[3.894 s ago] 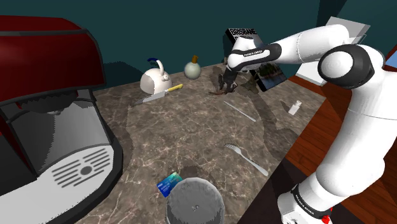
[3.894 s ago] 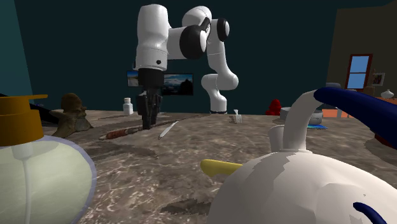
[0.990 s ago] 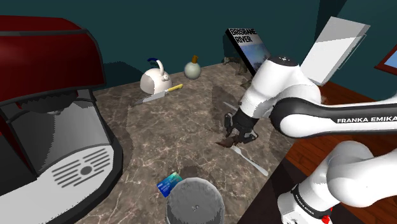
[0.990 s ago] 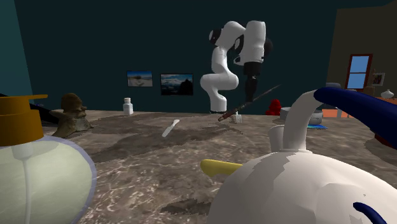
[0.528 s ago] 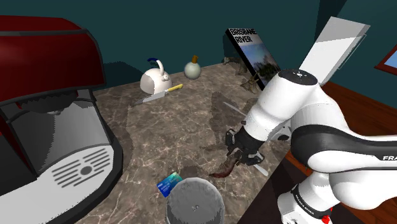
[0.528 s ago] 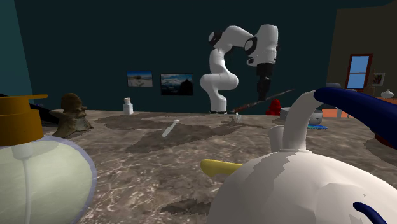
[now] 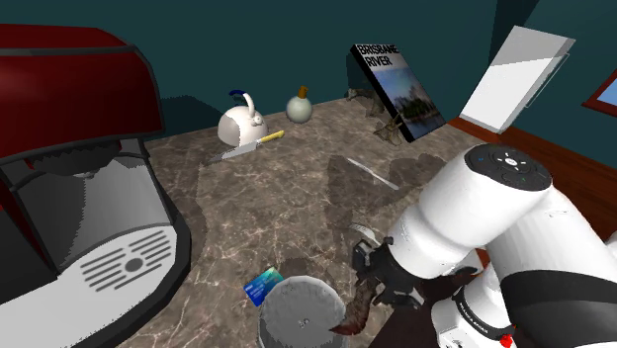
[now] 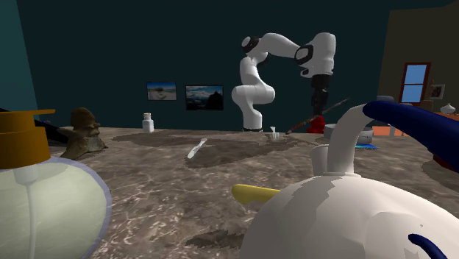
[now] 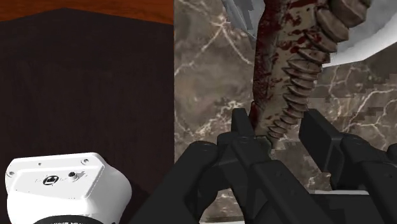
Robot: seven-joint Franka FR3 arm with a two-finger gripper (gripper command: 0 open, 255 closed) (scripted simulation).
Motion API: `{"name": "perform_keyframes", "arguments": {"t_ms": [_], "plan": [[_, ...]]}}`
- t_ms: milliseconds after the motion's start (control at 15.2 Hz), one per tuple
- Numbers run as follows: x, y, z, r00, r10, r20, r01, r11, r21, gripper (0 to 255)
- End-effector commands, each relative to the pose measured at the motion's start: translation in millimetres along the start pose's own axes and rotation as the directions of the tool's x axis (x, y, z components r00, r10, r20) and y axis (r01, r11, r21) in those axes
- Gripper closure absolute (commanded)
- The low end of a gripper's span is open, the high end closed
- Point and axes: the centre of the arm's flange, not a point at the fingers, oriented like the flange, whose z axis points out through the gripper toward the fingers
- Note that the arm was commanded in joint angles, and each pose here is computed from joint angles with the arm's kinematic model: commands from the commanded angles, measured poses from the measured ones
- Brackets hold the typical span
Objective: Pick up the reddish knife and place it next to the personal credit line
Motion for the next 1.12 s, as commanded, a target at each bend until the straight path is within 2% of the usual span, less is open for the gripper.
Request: {"name": "perform_keyframes", "arguments": {"t_ms": [0, 1056], "plan": [[-17.7, 19.4, -2.3, 1.0, 0.002, 0.0, -0.002, 1.0, -0.001, 255], [-22.1, 28.6, 81.2, 1.0, 0.002, 0.0, -0.002, 1.0, -0.001, 255]]}}
